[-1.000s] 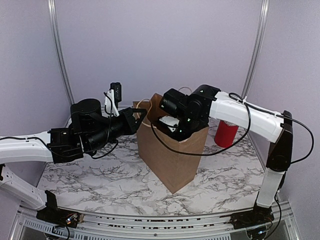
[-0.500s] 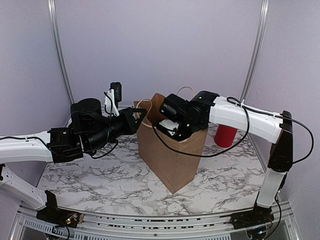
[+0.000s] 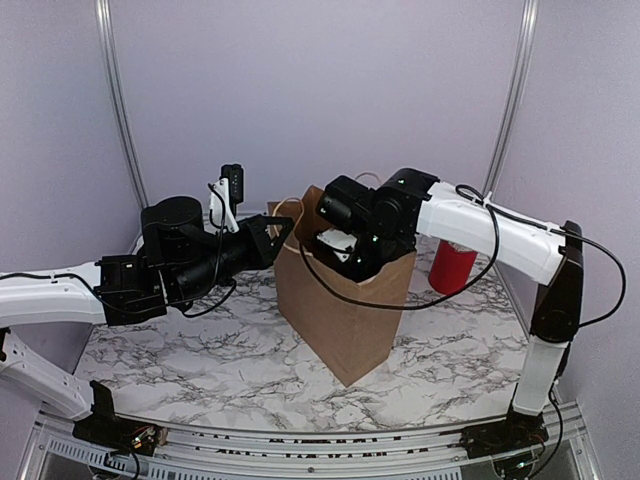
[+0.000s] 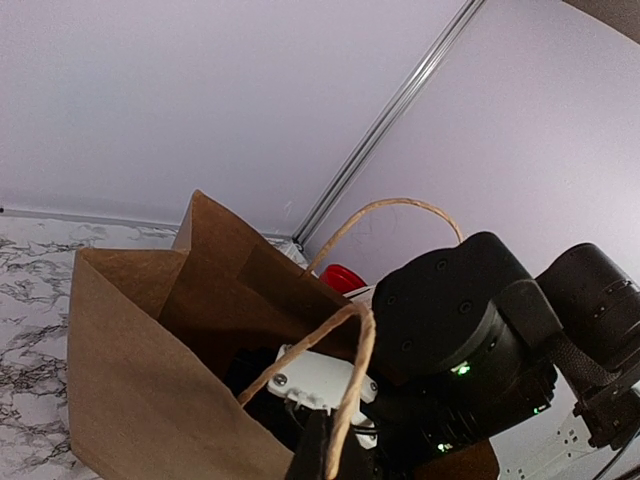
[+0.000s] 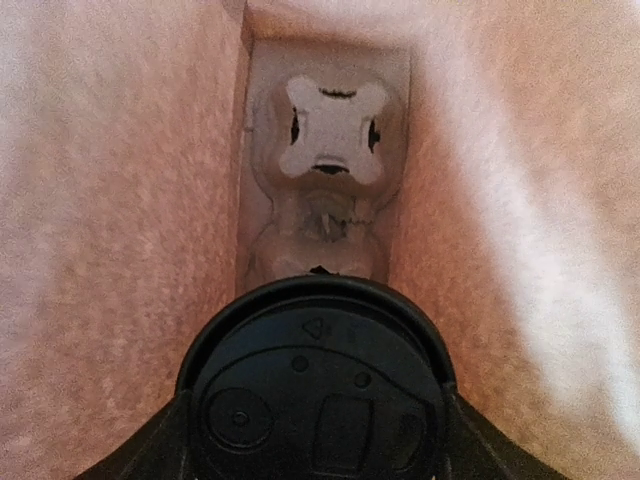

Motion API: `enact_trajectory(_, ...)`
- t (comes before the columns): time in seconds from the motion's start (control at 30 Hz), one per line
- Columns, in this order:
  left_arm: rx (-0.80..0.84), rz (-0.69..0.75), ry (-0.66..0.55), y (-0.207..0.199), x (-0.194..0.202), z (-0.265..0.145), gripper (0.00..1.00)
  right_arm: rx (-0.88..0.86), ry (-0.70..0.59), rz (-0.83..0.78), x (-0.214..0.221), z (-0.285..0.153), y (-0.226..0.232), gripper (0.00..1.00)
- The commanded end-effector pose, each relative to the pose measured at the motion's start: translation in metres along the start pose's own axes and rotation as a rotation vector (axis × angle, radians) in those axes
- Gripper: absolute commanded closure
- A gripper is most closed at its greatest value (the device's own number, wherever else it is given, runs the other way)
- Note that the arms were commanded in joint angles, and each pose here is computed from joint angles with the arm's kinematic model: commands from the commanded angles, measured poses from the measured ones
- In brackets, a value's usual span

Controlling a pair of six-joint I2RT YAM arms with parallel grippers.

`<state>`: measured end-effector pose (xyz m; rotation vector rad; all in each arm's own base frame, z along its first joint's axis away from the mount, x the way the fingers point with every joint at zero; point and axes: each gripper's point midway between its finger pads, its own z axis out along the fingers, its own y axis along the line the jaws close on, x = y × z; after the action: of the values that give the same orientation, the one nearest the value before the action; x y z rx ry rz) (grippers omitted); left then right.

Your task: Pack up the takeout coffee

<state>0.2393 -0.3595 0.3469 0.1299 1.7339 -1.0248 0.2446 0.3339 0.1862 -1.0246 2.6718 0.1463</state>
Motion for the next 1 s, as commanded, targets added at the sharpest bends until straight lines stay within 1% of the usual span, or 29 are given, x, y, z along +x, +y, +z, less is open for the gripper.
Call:
enact_trajectory(0.0,0.000,0.012,-0.010,-0.006,-0.007,0.002,1.00,0.015,-0.034,-0.016,-0.011,-0.024,0.000,0.23)
enact_trajectory(0.27,-0.007,0.019,-0.005,-0.006,-0.005,0.005,1.00,0.016,-0.016,-0.016,-0.004,-0.028,0.000,0.24)
enact_trajectory(0.53,-0.020,0.029,-0.009,-0.005,-0.008,0.006,1.00,0.019,0.057,-0.006,0.026,-0.018,-0.002,0.24)
enact_trajectory(0.7,-0.017,0.026,-0.007,-0.006,-0.007,0.007,1.00,0.020,0.102,-0.004,0.039,-0.007,-0.002,0.24)
enact_trajectory(0.77,-0.014,0.026,-0.003,-0.007,-0.007,0.008,1.00,0.022,0.126,-0.005,0.047,0.006,-0.002,0.24)
enact_trajectory(0.97,-0.005,0.027,-0.007,-0.009,-0.009,0.005,1.00,0.016,0.139,-0.012,0.049,0.025,0.000,0.24)
